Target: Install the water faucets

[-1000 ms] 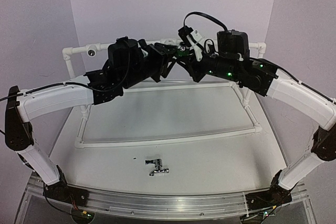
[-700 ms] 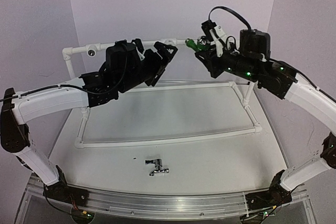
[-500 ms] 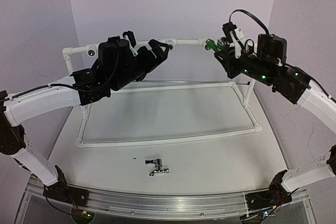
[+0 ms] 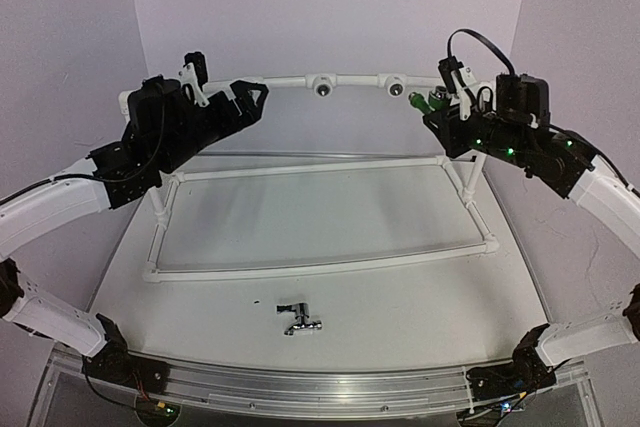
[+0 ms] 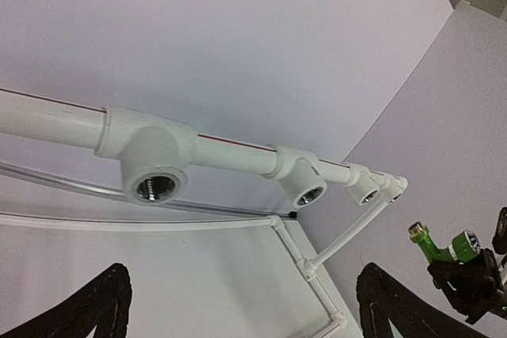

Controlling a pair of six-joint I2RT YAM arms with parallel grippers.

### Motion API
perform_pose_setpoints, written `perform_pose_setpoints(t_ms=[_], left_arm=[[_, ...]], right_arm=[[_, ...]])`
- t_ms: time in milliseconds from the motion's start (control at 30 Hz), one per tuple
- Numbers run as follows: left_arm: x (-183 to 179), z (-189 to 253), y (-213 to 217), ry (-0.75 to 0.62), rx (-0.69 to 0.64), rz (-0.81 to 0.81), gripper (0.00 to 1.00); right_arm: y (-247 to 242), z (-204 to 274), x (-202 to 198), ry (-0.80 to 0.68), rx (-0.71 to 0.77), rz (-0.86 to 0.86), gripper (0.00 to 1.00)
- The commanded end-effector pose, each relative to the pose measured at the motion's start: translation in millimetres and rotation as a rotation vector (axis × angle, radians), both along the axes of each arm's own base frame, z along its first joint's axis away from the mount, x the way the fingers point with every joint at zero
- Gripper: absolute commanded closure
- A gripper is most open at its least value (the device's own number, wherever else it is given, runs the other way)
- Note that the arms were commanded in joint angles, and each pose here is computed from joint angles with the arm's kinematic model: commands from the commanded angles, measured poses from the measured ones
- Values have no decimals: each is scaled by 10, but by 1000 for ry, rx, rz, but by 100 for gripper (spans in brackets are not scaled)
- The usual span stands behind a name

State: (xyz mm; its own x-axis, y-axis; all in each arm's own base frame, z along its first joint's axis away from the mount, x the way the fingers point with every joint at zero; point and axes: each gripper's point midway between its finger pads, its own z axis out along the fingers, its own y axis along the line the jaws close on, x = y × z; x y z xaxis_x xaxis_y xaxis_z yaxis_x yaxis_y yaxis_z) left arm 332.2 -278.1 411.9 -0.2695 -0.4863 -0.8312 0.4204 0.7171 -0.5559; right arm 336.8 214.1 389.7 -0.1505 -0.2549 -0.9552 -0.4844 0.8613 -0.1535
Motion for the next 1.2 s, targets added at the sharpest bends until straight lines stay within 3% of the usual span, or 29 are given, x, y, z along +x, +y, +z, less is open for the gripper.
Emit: perform_pose_setpoints(t_ms=[0,200,333,633,900,1167], left_arm=[[-113,261,286,-11,149,45,1],[-137,440,588,8,436,141,0],[32,720,849,12,542,272,0],[848,837,1469,100,510,400,0],[1504,745,2032,88,476,513,1],[1970,485,2275,117,564,550,1]], right_arm=[[38,-32,10,27,32,12,100],[27,-119,-30,43,16,24,100],[53,-150,-81,56,20,58,100],[63,-173,-147,73,35,96,100],[29,-204,-185,80,34,98,100],[3,-284,-235,89,21,104,100]])
